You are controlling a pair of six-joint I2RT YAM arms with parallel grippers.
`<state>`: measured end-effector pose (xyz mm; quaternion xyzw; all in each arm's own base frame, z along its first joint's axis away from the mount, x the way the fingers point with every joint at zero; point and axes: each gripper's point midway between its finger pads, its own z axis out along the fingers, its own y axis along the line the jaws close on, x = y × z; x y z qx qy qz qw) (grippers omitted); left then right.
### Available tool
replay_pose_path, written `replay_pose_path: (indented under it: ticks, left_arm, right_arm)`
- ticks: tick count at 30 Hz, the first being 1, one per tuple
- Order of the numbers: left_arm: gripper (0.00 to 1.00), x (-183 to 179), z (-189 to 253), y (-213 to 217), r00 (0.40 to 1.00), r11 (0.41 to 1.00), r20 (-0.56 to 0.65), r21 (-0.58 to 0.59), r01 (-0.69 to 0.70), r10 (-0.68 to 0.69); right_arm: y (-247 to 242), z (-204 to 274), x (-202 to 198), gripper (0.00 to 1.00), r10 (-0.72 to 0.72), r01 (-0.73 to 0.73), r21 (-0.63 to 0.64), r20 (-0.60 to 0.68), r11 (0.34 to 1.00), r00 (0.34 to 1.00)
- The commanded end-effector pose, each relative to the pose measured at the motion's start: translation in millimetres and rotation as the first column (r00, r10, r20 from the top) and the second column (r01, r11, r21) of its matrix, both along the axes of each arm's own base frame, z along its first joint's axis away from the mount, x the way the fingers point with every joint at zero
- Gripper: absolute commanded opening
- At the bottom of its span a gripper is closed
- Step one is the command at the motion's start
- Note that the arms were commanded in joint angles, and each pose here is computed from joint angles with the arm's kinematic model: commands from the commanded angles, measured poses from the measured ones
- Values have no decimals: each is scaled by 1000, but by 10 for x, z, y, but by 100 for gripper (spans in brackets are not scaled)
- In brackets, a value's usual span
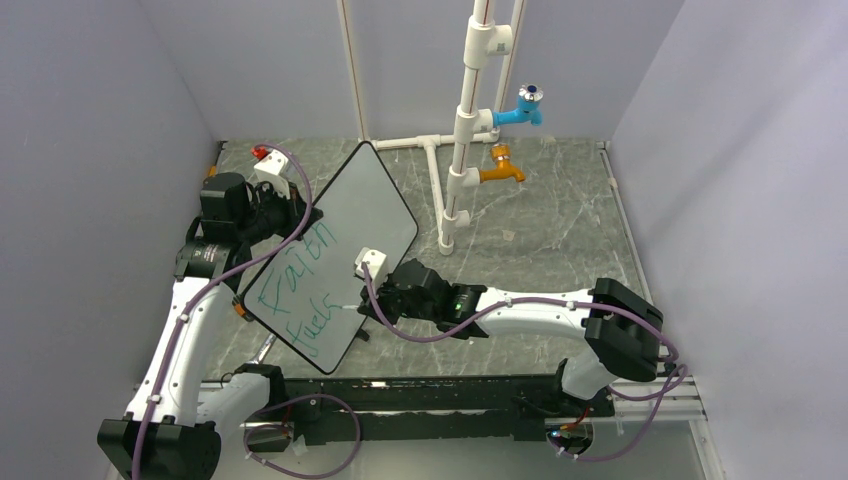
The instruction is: Write a sentence on the whiteboard
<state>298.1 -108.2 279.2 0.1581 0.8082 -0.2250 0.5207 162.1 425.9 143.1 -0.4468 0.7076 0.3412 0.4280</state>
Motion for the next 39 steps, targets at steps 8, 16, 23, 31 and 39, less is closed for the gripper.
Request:
replay_pose_path:
  ticks: [8,16,23,31,39]
  left_arm:
    - [0,-6,-275,159,1000,990,-17,138,-14,17]
    - [0,-8,-286,163,1000,990,-22,139,-16,19]
    - [0,-9,-283,166,1000,990,-20,140,-17,20]
    - [0,-10,-264,160,1000,990,-14,137,-15,17]
    - [0,-9,-273,157,1000,991,-20,135,-15,17]
  right_arm:
    - [105,314,-78,0,58,-61,98,24,993,998]
    - [146,357,-148,0,101,-104,113,28,988,994]
    - [129,492,-237,0,140,-145,140,45,979,989]
    - [-91,677,-319,0,128,-136,178,57,975,990]
    - [-311,631,-151,0,-3,-9,150,78,989,997]
